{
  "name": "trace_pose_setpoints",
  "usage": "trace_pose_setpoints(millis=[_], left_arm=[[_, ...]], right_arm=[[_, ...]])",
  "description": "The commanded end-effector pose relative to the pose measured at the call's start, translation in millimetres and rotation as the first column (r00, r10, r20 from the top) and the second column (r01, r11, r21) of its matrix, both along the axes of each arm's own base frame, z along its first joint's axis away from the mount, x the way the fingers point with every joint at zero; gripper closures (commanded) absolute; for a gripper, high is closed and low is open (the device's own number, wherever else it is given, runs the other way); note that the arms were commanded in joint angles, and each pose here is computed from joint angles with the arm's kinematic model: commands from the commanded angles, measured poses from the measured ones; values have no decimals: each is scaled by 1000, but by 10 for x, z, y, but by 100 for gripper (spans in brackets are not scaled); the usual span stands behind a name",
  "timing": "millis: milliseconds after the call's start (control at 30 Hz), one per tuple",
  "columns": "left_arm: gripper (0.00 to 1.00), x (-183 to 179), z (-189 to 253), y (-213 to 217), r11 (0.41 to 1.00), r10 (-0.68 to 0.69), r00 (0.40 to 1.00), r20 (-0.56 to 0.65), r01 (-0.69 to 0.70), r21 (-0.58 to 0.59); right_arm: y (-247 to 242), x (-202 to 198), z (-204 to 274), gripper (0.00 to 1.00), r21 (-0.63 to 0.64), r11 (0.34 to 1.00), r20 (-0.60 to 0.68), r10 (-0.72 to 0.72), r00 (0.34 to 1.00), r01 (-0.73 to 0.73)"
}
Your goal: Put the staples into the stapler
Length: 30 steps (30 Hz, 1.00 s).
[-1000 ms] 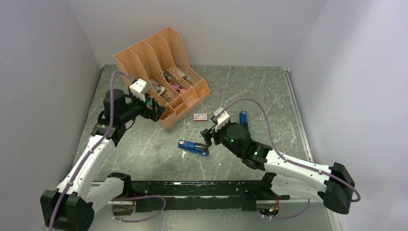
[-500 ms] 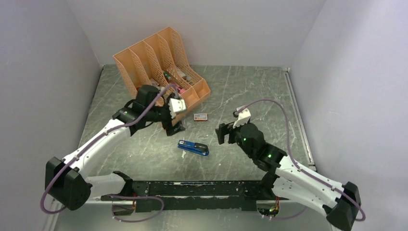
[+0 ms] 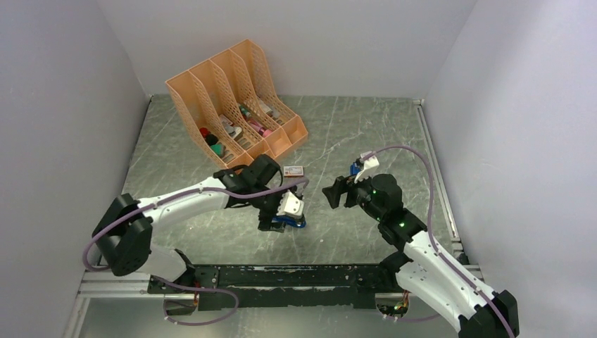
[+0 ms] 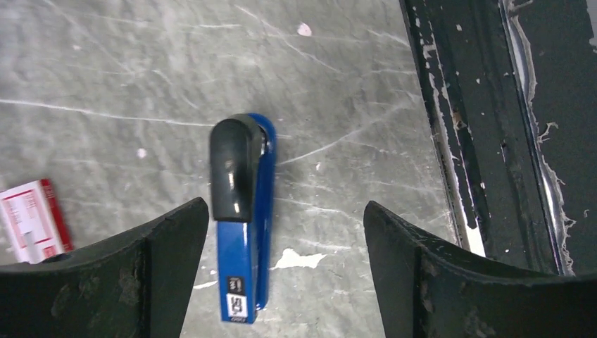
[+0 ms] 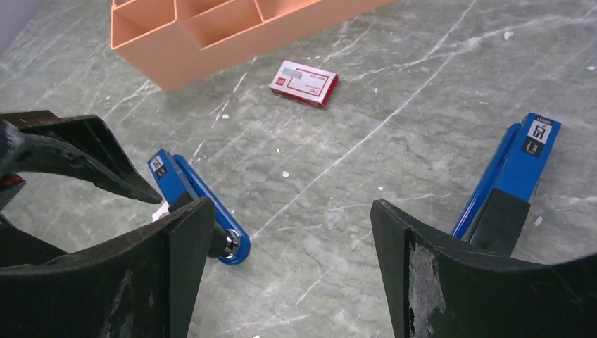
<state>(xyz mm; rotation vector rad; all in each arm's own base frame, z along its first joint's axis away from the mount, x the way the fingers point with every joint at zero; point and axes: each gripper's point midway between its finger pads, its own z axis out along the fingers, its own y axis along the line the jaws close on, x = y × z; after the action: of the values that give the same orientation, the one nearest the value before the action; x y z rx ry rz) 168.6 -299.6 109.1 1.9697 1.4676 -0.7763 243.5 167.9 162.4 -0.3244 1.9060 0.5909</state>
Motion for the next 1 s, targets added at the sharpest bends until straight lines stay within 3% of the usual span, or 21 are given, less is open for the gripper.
trace_pose_setpoints(millis=[0,100,367,967], left_arm=[[16,5,-39,-201,996,-69,997,34,71,-59],[16,84,-28,-304,994,-58,997,55,63,-95],[16,284,-274,-350,999,-24,995,92,28,-42],[42,254,-511,-480,997,-79,997,9,79,-7]], right_arm=[[-3,21,23,15,-8,1000,1,5,1000,-5],[-23,23,28,15,-28,1000,7,5,1000,-5],[-55,-48,-53,19,-27,1000,-27,-1,1000,0],[-58,-121,-157,24,-12,1000,-63,0,998,0]])
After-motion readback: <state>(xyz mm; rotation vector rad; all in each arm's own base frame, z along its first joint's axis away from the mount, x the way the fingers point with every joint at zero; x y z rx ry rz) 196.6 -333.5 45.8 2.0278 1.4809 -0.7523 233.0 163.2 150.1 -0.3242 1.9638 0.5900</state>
